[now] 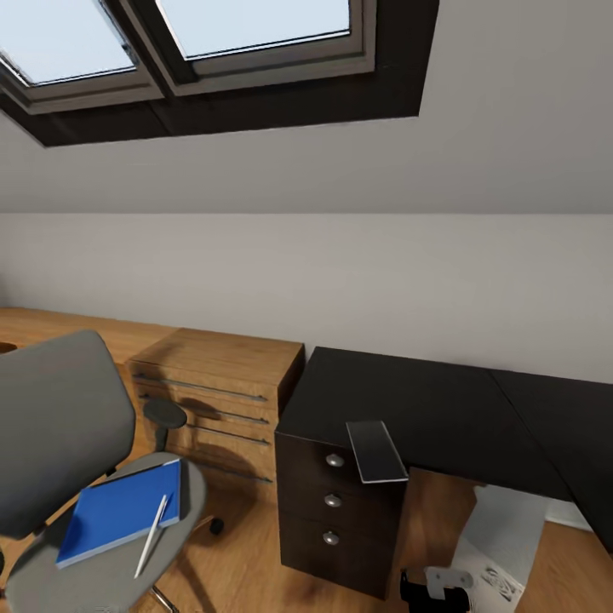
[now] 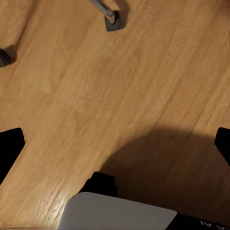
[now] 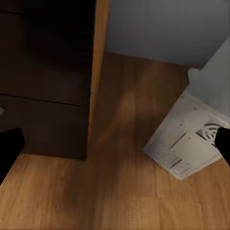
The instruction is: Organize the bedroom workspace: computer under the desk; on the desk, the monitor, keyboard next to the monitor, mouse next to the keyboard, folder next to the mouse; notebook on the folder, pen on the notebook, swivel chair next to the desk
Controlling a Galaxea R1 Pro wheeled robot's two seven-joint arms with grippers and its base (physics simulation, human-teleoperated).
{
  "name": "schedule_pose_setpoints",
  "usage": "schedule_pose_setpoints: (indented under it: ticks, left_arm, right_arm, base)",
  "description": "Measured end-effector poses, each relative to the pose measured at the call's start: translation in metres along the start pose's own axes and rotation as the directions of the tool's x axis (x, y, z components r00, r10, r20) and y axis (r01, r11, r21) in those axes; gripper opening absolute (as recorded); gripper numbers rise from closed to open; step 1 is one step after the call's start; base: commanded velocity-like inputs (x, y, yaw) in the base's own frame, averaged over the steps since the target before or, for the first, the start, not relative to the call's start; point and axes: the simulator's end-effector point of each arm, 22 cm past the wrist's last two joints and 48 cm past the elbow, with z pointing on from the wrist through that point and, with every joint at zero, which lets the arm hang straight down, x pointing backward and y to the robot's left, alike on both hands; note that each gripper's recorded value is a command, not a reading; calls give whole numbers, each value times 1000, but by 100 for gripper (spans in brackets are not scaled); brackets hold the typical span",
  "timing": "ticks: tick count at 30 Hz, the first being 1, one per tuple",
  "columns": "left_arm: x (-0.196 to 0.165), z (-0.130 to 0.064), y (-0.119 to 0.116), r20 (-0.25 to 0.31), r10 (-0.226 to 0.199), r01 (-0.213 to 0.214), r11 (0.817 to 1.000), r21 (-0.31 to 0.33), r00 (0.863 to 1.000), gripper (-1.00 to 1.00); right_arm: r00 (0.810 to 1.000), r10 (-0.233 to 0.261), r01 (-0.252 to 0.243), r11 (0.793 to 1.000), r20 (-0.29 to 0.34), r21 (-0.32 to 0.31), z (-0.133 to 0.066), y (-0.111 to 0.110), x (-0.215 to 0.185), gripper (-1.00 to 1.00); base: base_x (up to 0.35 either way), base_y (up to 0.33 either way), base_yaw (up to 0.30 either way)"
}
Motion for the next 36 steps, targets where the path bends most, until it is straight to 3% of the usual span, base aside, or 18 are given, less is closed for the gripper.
schedule_pose_setpoints:
  ticks: [36]
  left_arm:
    - [6,0,0,-14,4,-4,1000,0,1000,100]
  right_arm:
    - [1000,-6,6,1000,-23,-6,-3,3,13,100]
  base:
    - [0,0,261]
